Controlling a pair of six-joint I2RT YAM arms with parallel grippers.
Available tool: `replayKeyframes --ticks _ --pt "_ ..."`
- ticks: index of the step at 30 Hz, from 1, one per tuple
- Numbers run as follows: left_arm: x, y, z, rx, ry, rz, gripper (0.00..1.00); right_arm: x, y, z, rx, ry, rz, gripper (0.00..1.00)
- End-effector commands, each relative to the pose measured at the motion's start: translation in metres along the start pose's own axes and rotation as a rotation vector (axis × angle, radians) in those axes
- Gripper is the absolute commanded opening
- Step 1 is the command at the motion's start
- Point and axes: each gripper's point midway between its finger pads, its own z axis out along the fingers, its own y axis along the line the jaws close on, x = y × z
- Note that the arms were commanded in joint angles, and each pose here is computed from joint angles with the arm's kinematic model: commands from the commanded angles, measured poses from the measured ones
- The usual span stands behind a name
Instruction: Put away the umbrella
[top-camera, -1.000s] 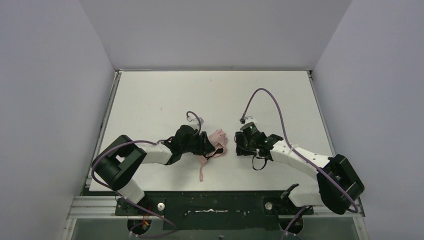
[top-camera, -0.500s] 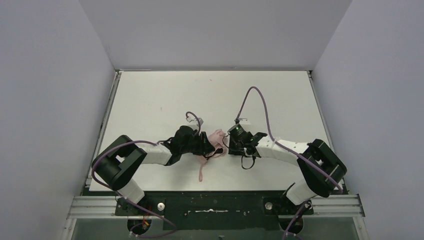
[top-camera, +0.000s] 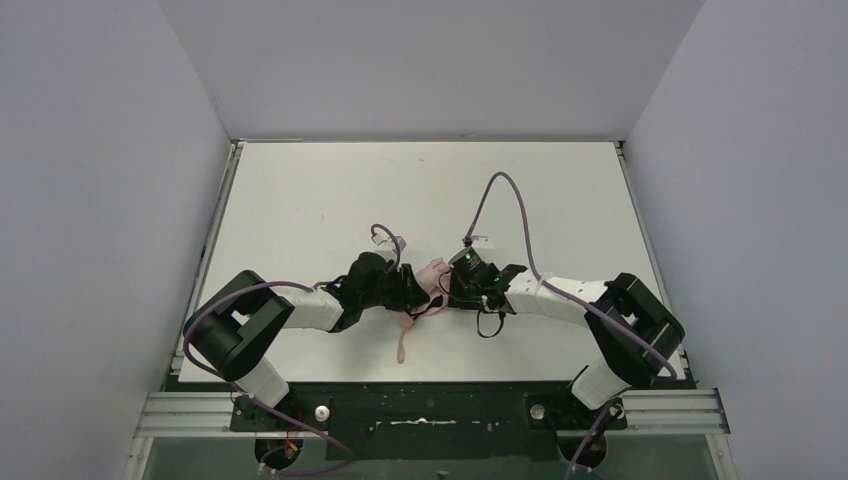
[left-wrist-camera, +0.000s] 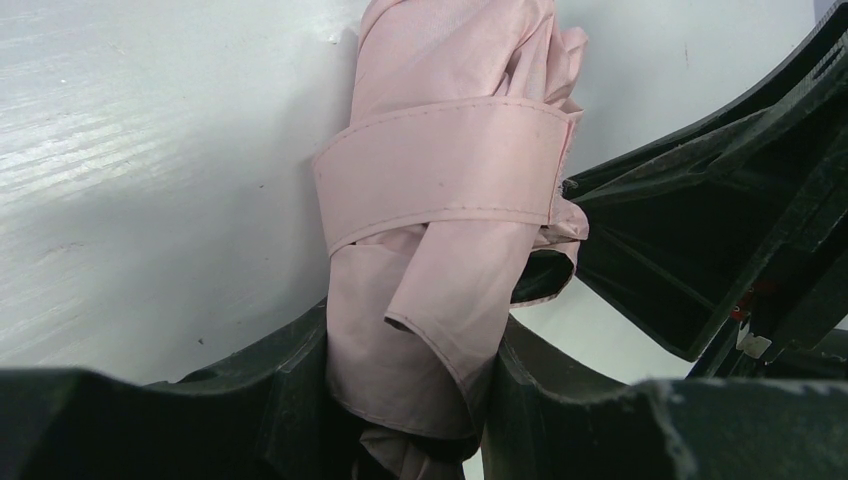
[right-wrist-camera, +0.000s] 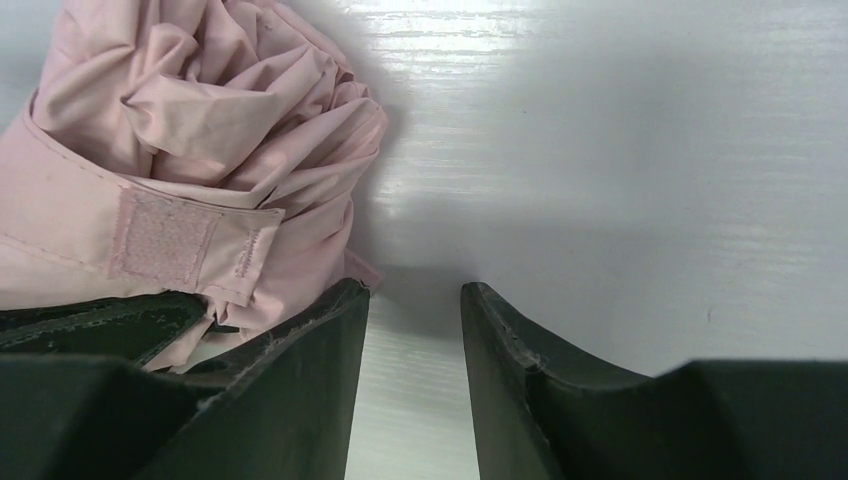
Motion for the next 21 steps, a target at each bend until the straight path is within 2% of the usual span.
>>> replayKeyframes --ticks 1,10,21 --pt "0.033 0.041 -0.008 -0.153 0.088 -0.005 0.0 -0.015 0.021 0.003 -0.051 -0.034 0.021 0.41" --pt "0.033 0.042 -0.008 -0.152 0.087 -0.006 0.0 -0.01 0.027 0.008 -0.056 0.005 0.004 0.41" --pt "0.033 0.043 -0.012 -0.161 0.069 -0.018 0.0 0.019 0.022 0.016 0.035 0.13 -0.115 0.41"
